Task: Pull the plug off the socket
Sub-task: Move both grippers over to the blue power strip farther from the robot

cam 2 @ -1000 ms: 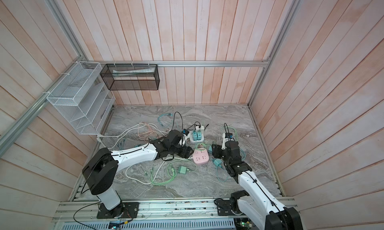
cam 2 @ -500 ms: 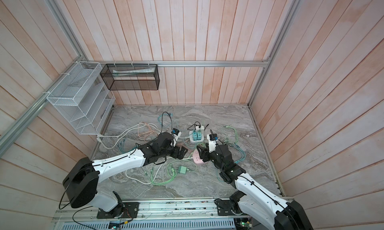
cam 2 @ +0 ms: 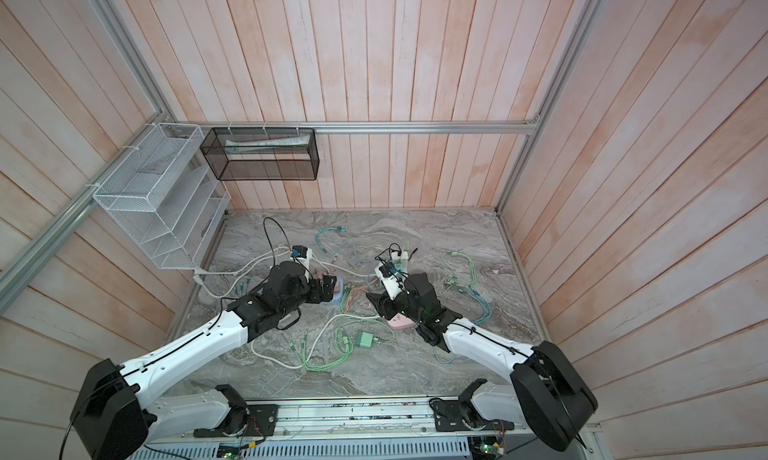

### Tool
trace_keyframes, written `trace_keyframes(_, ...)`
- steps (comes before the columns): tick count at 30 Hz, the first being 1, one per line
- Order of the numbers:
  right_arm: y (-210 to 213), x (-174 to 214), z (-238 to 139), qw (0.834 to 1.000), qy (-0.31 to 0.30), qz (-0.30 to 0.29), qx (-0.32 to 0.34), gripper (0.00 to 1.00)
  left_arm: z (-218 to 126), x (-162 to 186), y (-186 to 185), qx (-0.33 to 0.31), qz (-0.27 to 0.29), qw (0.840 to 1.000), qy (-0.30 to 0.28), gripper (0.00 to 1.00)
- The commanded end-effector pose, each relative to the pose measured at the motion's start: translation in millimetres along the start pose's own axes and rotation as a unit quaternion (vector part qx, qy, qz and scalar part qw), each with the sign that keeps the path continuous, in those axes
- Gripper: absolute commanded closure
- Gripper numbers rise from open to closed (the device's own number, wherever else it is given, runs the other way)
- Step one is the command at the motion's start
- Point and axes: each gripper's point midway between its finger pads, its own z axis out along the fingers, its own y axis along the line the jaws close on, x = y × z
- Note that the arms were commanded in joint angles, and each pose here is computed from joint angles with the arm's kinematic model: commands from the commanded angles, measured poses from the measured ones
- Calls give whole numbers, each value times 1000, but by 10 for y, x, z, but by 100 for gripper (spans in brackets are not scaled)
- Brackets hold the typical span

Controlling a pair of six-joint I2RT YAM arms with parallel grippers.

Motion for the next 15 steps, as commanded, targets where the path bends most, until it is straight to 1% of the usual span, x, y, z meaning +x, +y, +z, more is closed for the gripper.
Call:
trace_keyframes(1,179,-190,135,997,-12,-59,-56,38,-27,116,291,-40,-31,999,14,0)
trace_keyframes(6,307,-187,384,990,11,-89,-113,38,18,236,448,-45,-55,997,32,0)
trace_keyframes(11,366,-152,630,981,34,-113,-153,38,105,304,526,-49,-68,995,46,0)
trace_keyframes(15,382,-81,801,975,51,-129,-173,38,215,309,560,-39,-72,995,56,4)
